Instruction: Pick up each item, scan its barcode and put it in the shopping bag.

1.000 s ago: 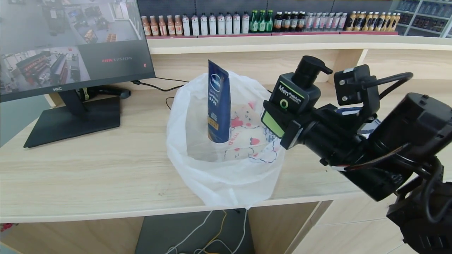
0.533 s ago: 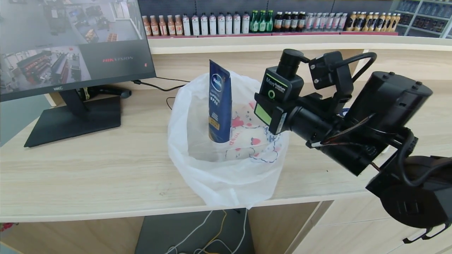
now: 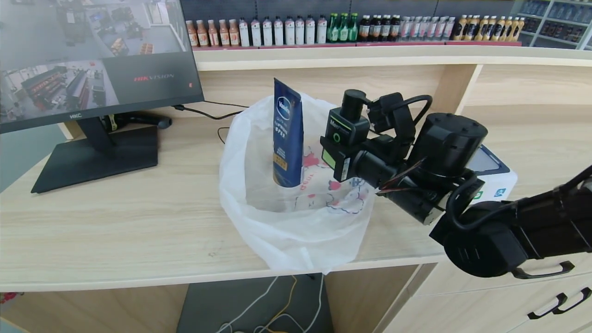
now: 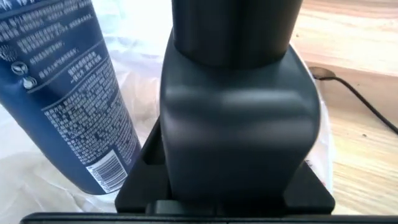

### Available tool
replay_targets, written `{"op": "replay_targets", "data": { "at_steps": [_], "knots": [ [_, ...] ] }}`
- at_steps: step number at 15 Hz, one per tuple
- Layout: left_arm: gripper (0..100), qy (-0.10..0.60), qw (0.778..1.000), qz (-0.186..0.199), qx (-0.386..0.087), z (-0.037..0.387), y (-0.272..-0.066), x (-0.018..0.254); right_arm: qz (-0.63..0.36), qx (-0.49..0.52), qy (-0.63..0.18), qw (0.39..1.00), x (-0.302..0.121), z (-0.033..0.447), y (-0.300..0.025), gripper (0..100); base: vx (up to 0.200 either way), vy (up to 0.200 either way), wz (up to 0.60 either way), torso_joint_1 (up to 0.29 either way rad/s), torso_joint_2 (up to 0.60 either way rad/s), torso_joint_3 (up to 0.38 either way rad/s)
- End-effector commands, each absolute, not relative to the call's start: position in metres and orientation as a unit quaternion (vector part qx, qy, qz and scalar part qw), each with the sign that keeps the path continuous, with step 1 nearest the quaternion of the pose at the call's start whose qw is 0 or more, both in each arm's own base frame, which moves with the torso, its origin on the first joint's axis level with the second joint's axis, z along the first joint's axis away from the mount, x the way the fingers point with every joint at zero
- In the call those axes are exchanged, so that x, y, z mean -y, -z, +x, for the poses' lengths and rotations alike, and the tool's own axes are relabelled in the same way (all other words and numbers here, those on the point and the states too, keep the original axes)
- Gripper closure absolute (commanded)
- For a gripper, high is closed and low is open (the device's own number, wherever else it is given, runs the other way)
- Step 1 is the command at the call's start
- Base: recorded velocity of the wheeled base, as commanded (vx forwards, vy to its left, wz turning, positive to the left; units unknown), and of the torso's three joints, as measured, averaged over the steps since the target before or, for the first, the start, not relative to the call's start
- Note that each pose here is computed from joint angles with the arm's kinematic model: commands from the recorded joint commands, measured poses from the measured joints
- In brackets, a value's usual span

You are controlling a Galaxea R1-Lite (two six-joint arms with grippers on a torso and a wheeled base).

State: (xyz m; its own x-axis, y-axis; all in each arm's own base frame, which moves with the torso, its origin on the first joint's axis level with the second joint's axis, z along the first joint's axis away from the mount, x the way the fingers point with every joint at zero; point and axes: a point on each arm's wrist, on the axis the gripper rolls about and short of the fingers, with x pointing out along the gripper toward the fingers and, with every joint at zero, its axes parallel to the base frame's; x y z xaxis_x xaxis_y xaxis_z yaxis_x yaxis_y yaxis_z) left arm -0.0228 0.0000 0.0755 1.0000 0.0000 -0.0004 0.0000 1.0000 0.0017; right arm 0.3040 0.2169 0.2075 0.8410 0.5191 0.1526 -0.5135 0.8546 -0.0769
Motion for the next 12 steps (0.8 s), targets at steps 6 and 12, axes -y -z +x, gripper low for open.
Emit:
{"op": "replay_targets", "data": {
  "at_steps": [6,12],
  "knots": [
    [0,0.001,1.0,0.001,0.0,-0.023,-0.075,0.0,-0.046,0.056,-0.272,0.96,-0.224,0.317,-0.176,100,0.0,0.0,0.0,0.0,0.0,0.0],
    [0,0.0,1.0,0.001,0.0,-0.023,-0.075,0.0,-0.052,0.039,-0.27,0.961,-0.227,0.323,-0.162,100,0.0,0.0,0.0,0.0,0.0,0.0]
  ]
}}
